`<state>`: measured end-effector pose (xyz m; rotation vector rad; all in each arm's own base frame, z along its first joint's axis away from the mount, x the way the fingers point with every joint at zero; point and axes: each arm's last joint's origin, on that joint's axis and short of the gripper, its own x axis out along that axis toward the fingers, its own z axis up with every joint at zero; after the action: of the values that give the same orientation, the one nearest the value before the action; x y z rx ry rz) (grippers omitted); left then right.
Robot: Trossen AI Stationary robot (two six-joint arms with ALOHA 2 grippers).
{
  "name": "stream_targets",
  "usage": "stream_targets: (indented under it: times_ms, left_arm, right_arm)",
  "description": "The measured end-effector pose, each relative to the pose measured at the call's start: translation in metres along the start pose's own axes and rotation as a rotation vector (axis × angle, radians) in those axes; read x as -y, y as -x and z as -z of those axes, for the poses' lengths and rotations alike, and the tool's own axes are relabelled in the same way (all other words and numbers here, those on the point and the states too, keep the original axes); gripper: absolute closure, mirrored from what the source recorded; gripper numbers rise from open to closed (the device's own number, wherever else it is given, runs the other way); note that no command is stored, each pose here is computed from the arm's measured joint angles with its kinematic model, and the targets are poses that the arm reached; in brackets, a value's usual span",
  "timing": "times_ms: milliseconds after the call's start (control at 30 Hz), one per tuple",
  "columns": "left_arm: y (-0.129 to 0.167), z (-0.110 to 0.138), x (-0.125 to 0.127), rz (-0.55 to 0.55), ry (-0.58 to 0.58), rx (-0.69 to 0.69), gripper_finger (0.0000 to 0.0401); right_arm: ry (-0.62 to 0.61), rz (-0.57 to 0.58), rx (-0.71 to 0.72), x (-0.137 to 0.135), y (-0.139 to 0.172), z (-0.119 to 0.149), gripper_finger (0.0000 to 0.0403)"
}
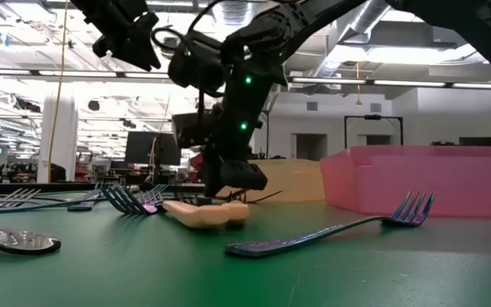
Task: Sort silverware by color (type)
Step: Put the black fork into the blue bin
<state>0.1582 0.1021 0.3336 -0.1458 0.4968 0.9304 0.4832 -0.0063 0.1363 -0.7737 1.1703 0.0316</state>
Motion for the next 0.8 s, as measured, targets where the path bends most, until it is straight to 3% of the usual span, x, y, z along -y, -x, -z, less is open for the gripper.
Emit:
stream_targets:
  times_ms: [167, 333, 567, 800]
  left_arm:
    - [0.0, 0.0, 0.0, 0.0, 0.007, 0.0, 0.0245]
    - [0.0, 0.0, 0.0, 0.0, 0.006, -0.002, 0.0245]
    - [0.0, 0.0, 0.0, -0.001, 0.005, -0.001, 0.0245]
    - [0.0, 0.0, 0.0, -0.002, -0.012, -0.001, 0.0245]
  right_arm:
    - [0.053, 0.085, 0.007, -0.005, 0.008, -0.013, 0.0379]
    - [-0.041, 0.139, 0.012, 0.024, 0.018, -0.011, 0.0366]
    - [-0.184, 0.164, -0.02, 0.065, 0.014, 0.01, 0.0385]
    - [-0.217, 0.132, -0.02, 0.075, 0.006, 0.022, 0.0384]
